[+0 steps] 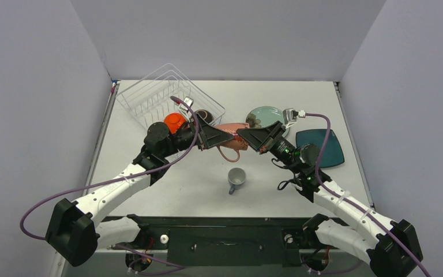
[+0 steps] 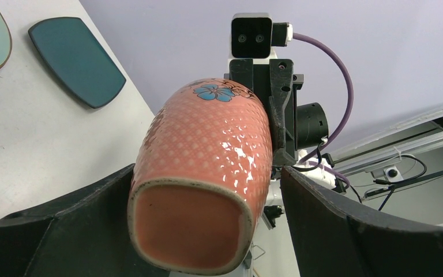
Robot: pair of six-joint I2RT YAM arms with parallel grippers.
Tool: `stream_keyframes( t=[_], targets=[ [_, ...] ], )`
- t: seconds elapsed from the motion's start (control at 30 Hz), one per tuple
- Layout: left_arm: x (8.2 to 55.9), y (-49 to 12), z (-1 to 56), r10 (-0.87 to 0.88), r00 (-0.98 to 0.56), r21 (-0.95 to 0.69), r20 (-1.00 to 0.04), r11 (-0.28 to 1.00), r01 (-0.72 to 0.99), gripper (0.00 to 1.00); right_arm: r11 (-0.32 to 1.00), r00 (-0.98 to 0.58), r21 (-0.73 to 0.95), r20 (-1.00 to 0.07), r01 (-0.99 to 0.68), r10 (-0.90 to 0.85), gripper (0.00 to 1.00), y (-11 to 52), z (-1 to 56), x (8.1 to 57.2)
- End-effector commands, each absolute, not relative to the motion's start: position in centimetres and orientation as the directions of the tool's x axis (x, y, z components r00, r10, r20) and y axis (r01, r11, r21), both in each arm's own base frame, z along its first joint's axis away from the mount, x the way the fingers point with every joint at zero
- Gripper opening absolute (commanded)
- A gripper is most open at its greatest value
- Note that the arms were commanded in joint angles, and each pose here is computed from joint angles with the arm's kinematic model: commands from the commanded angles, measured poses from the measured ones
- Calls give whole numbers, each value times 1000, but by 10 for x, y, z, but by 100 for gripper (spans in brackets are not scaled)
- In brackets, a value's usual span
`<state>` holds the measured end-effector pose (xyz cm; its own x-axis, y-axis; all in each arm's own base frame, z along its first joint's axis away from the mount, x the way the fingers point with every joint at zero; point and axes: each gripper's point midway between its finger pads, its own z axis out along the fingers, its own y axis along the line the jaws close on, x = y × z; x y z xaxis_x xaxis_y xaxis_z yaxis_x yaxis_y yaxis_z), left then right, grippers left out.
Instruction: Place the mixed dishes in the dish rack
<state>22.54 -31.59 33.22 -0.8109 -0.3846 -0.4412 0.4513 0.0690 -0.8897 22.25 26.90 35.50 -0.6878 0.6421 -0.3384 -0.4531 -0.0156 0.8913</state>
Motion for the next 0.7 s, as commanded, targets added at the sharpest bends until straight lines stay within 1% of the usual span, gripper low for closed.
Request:
stream_keyframes(
  t=[0.0,0.13,0.27,0.47,0.53,0.57,0.6,0.63,0.67],
  targets=[
    [213,-308,387,-440,-733,-802,-519,-45,595,85,-15,-694,888,-349,-460,629,0,274,352,220],
    [217,-307,388,-455,-736,-814,-501,-42,580,84,-16,-702,887,-354,-461,618,0,275,349,216],
    [218,-307,390,-452,-758,-827,-470,-73,557,82,43,-697,888,-389,-458,602,0,278,337,214],
    [215,-307,393,-446,-761,-823,-470,-90,561,75,61,-688,888,-395,-456,608,0,276,333,215],
    [213,-308,395,-438,-761,-816,-479,-97,570,69,77,-681,890,-397,-449,615,0,275,332,218],
    [212,-308,395,-433,-761,-814,-483,-99,573,63,77,-679,889,-397,-450,618,0,275,334,219],
    [211,-308,395,-431,-760,-812,-487,-98,576,59,79,-681,892,-395,-446,617,0,276,333,220],
    [210,-308,395,-426,-760,-811,-491,-96,578,51,76,-681,891,-394,-447,617,0,277,335,221],
    [210,-308,394,-425,-757,-810,-496,-89,580,45,76,-683,893,-392,-444,616,0,278,334,222]
  ],
)
